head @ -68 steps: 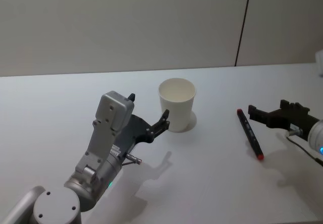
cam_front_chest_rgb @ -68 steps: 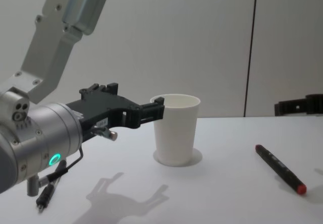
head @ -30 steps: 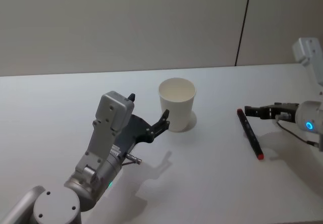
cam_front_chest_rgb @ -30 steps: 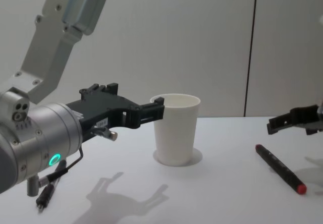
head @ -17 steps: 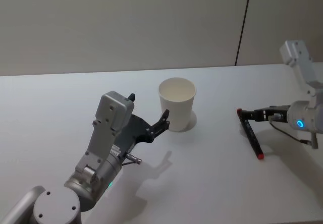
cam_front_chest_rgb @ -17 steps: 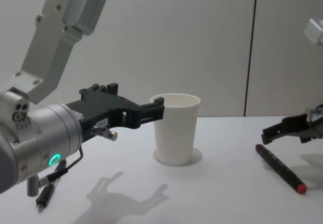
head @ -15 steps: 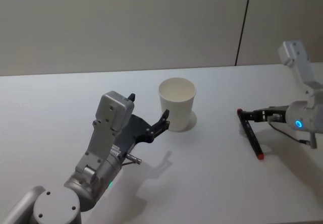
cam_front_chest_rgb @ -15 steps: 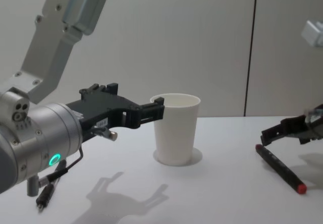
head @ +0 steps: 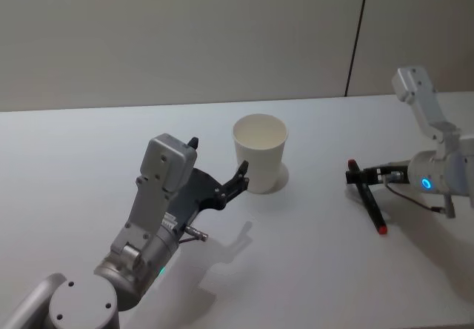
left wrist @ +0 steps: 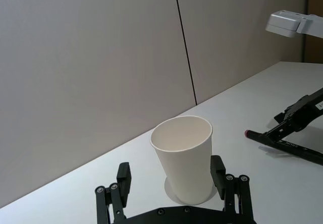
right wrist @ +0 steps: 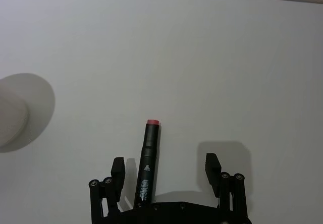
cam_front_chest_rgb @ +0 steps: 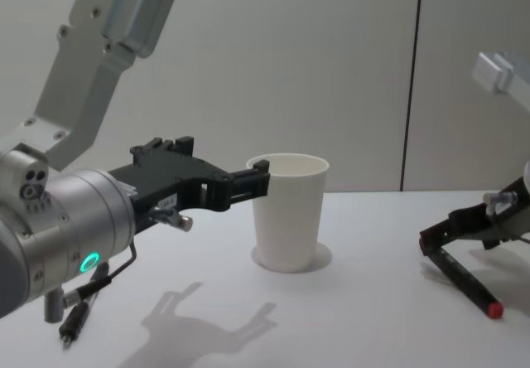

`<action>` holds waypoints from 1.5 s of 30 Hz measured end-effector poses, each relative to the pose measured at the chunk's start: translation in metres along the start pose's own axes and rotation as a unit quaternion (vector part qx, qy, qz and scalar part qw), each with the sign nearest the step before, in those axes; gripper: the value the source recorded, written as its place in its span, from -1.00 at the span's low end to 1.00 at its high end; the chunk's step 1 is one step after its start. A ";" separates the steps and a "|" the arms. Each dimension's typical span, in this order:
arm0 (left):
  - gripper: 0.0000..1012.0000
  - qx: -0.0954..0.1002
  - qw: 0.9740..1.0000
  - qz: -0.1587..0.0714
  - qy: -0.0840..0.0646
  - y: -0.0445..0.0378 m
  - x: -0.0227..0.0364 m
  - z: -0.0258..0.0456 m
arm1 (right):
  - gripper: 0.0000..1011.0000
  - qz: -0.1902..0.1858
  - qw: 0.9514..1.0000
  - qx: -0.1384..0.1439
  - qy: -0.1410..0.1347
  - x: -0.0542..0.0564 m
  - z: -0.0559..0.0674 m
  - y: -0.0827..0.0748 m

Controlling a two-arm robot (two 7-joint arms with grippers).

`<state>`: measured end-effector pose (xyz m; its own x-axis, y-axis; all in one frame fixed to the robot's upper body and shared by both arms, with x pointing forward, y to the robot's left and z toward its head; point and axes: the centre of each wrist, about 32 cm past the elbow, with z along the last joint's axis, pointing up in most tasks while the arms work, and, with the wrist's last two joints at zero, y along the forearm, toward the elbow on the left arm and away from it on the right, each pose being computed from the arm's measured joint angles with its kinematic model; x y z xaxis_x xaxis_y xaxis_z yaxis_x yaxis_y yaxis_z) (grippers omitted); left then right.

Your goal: Place the pen into the pen holder.

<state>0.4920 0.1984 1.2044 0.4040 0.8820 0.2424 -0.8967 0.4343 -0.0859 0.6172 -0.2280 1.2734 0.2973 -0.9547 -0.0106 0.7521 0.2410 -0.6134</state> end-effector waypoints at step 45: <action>0.98 0.000 1.000 0.000 0.000 0.0000 0.0000 0.0000 | 0.00 0.022 1.000 -0.009 0.001 -0.010 0.000 0.001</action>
<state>0.4920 0.1984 1.2044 0.4040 0.8820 0.2425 -0.8967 0.4343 -0.0859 0.6150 -0.2178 1.2726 0.3295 -0.9433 -0.0399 0.7271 0.2805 -0.6266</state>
